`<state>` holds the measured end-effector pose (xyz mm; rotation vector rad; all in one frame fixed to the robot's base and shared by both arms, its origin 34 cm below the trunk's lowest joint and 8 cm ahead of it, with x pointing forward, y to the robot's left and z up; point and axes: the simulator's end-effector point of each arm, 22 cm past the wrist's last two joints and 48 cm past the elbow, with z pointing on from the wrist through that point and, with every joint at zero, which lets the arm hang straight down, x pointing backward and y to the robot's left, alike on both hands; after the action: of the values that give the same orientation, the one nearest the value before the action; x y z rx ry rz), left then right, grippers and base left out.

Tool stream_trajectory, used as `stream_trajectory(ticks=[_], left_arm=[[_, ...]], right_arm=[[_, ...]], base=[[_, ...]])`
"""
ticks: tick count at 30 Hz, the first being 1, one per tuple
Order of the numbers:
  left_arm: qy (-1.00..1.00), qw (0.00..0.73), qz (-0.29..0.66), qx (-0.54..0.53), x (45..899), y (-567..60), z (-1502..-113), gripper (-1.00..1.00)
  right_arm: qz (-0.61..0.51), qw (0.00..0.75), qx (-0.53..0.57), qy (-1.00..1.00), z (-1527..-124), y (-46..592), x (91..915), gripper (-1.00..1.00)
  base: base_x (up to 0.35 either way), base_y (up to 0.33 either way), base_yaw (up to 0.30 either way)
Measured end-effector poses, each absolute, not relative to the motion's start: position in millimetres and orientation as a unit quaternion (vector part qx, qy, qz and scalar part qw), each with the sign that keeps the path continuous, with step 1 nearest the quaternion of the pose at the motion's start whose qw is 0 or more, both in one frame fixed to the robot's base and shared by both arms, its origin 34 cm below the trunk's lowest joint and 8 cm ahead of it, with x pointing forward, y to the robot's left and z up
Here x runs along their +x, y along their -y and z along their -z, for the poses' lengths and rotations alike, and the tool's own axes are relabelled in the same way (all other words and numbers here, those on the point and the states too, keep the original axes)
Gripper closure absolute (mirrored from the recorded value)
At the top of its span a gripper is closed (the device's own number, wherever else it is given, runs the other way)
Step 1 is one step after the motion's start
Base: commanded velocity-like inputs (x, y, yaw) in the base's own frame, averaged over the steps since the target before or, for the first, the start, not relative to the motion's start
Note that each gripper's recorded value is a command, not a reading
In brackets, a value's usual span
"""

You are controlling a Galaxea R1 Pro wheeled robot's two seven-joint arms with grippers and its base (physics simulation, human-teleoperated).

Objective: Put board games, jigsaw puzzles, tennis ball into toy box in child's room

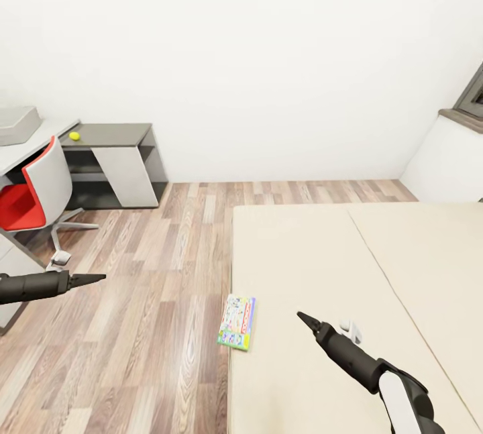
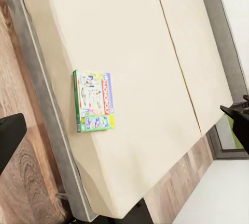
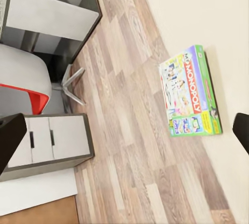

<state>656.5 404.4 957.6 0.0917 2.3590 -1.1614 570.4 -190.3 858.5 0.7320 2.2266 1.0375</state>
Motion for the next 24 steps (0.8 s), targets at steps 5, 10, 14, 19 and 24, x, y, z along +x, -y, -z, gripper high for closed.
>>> stream_trajectory(ticks=[5, 10, 14, 19, 24], left_arm=[[-0.867, 0.256, 0.427, 0.036, 657, -404, -962, -1.0], [-0.865, 0.26, 0.427, 0.037, 657, -404, -967, -1.0], [-0.865, 0.263, 0.427, 0.039, 657, -404, -970, -1.0], [-0.863, 0.266, 0.427, 0.04, 658, -404, -975, -1.0], [-0.862, 0.27, 0.426, 0.042, 658, -404, -979, -1.0]], right_arm=[[-0.389, 0.289, 0.272, -0.831, -863, 190, 572, -1.0], [-0.391, 0.292, 0.27, -0.83, -866, 190, 573, -1.0], [-0.391, 0.295, 0.269, -0.829, -869, 190, 574, -1.0], [-0.392, 0.298, 0.267, -0.828, -873, 190, 575, -1.0], [-0.393, 0.302, 0.266, -0.827, -877, 190, 576, -1.0]], base=[[0.0, 0.0, 0.0], [0.0, 0.0, 0.0], [0.0, 0.0, 0.0], [0.0, 0.0, 0.0], [0.0, 0.0, 0.0]])
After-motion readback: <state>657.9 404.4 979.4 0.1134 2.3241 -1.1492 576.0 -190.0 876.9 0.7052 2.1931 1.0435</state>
